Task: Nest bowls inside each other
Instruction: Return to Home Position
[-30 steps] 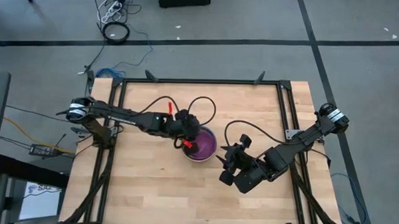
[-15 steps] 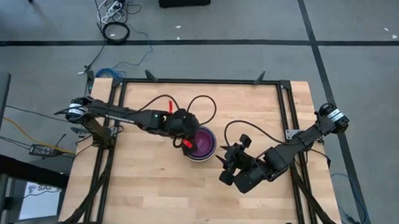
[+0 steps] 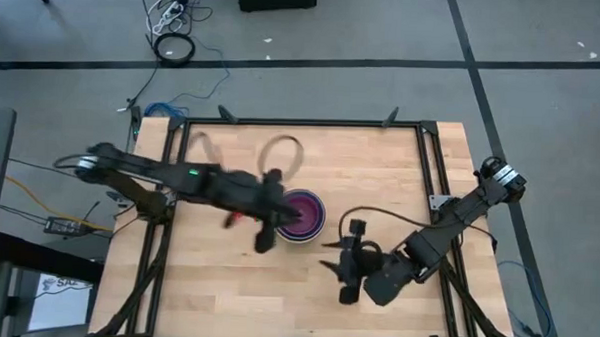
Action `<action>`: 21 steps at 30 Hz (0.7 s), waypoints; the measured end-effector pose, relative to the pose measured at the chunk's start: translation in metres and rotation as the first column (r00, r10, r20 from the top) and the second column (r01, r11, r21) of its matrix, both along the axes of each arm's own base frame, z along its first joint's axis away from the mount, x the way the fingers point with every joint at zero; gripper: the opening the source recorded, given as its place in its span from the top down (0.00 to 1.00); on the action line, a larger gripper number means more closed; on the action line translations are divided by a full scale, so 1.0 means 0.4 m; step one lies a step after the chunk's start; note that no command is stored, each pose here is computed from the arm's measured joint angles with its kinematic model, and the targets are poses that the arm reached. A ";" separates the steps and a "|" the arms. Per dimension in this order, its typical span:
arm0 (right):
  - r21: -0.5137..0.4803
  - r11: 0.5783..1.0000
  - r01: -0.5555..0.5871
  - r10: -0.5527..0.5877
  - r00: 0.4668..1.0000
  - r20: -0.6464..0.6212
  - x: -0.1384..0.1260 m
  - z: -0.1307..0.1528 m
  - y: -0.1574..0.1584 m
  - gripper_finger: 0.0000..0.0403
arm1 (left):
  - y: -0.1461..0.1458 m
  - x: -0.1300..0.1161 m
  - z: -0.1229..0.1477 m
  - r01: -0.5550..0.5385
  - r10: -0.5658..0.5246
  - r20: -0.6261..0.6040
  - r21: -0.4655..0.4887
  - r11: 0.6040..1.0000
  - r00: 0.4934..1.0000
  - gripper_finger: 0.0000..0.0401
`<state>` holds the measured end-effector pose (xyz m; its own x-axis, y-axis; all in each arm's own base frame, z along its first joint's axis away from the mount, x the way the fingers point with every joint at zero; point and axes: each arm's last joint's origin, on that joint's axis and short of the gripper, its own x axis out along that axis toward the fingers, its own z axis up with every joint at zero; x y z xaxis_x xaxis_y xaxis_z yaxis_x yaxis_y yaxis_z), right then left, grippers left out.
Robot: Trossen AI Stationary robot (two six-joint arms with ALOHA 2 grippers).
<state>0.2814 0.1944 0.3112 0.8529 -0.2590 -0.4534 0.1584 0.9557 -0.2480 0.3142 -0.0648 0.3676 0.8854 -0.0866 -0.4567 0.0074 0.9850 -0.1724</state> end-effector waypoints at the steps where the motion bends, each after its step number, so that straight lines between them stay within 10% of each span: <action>1: -0.015 0.999 -0.032 0.033 0.999 0.021 0.002 0.007 0.008 0.59 | -0.004 -0.023 0.033 0.019 -0.020 0.067 0.017 1.000 0.998 0.83; 5: -0.100 0.990 -0.102 0.111 0.990 0.082 0.016 0.032 0.019 0.59 | -0.021 -0.130 0.139 0.091 -0.108 0.253 0.078 0.993 0.961 0.83; 11: 0.050 0.995 -0.089 0.067 0.939 0.336 0.041 0.096 0.029 0.59 | -0.035 -0.225 0.198 0.151 -0.175 0.352 0.095 0.984 0.920 0.83; 21: 0.022 0.846 -0.532 0.429 0.706 0.564 0.118 0.270 -0.201 0.59 | -0.011 -0.153 0.220 0.041 -0.163 0.519 0.238 0.970 0.839 0.83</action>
